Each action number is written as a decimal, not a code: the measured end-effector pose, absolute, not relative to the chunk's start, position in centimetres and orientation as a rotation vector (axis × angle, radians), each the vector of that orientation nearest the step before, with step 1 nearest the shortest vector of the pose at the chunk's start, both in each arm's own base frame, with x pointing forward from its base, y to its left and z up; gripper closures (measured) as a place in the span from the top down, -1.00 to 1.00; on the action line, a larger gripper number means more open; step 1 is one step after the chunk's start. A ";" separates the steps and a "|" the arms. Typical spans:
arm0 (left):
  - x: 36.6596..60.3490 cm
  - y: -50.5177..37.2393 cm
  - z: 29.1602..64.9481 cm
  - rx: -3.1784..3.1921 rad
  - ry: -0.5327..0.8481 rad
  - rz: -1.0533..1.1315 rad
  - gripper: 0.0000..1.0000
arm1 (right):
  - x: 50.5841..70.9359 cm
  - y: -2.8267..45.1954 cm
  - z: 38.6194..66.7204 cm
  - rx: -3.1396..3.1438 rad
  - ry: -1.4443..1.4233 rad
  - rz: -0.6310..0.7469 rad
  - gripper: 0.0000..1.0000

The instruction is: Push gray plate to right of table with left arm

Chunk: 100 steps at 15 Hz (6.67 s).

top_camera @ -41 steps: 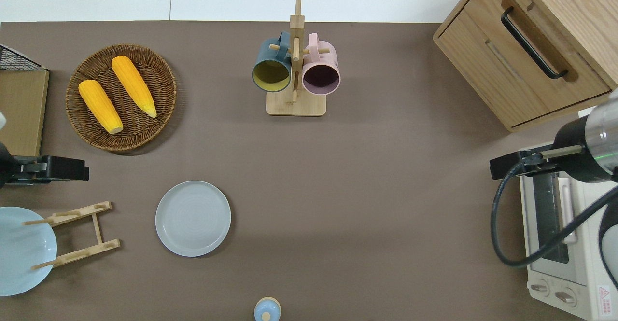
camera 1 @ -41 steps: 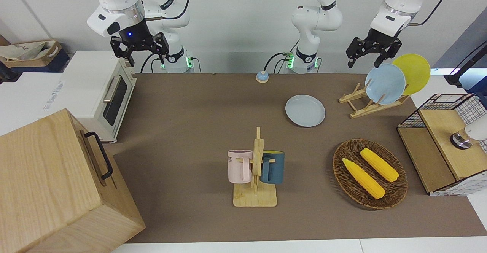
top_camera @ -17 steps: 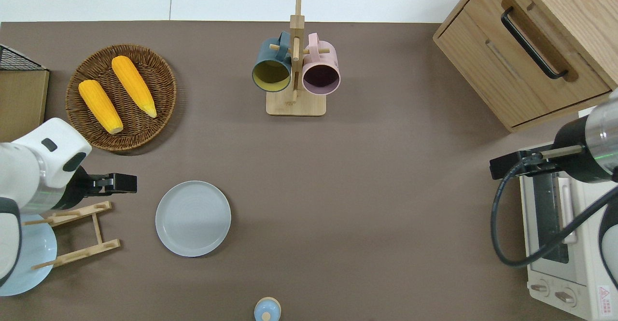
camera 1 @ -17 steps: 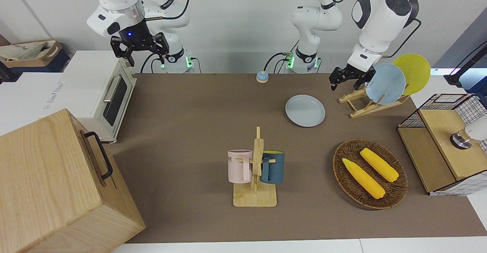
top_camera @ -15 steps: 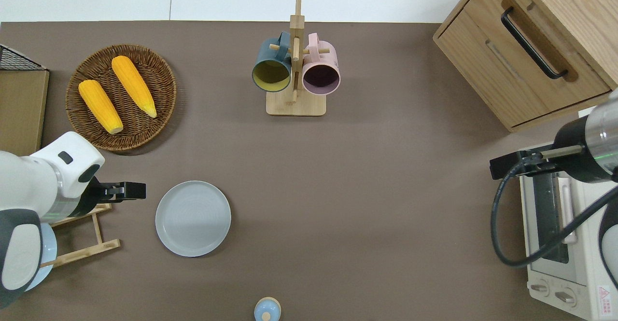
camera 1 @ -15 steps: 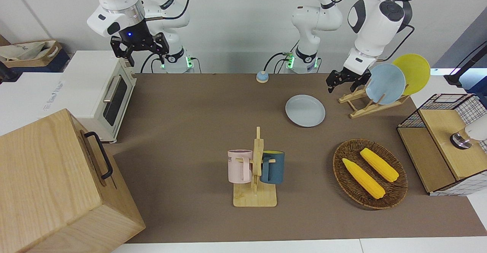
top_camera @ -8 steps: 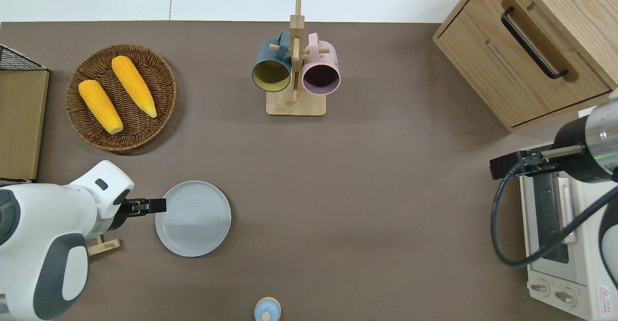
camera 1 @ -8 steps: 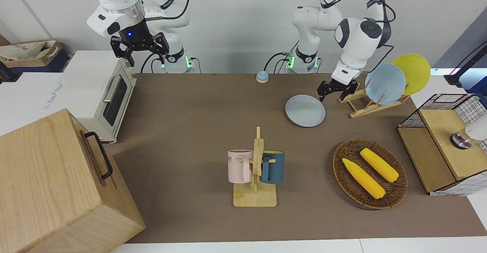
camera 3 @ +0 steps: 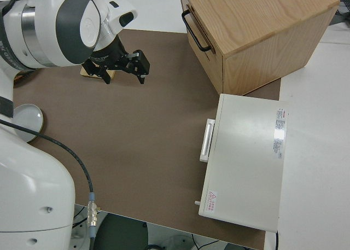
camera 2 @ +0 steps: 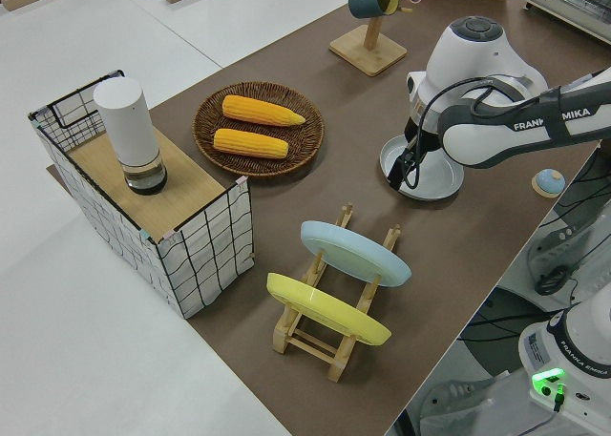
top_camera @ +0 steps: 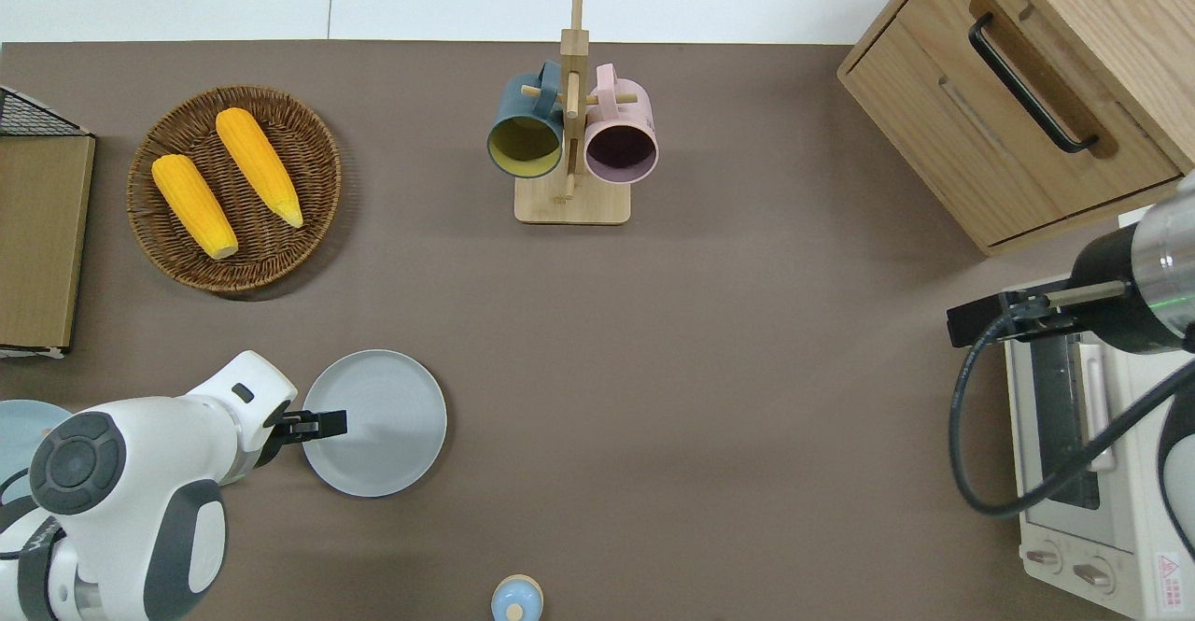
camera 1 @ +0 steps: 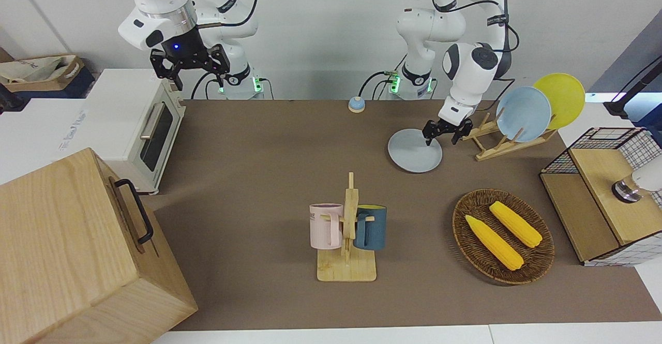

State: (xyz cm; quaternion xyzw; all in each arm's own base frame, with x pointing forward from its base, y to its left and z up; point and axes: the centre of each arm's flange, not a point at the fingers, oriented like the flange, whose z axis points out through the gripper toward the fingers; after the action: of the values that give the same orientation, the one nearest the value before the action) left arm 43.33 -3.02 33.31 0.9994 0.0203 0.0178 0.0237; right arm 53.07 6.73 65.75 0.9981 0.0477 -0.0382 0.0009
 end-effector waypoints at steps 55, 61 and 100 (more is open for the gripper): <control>41.9 -47.9 30.0 2.969 0.253 0.028 -0.93 | 53.1 6.7 65.7 3.134 0.150 -0.120 0.97; 42.0 -48.1 29.4 2.973 0.253 0.019 -0.42 | 53.1 6.7 65.7 3.134 0.150 -0.120 0.97; 54.0 -3.9 61.8 3.089 -0.083 0.101 0.99 | 53.1 6.7 65.7 3.134 0.150 -0.120 0.97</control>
State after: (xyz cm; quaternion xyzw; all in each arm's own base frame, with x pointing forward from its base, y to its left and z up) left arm 53.96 -3.95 61.76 0.9988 -0.0269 0.0326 0.0250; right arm 53.07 6.73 65.75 0.9981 0.0477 -0.0382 0.0009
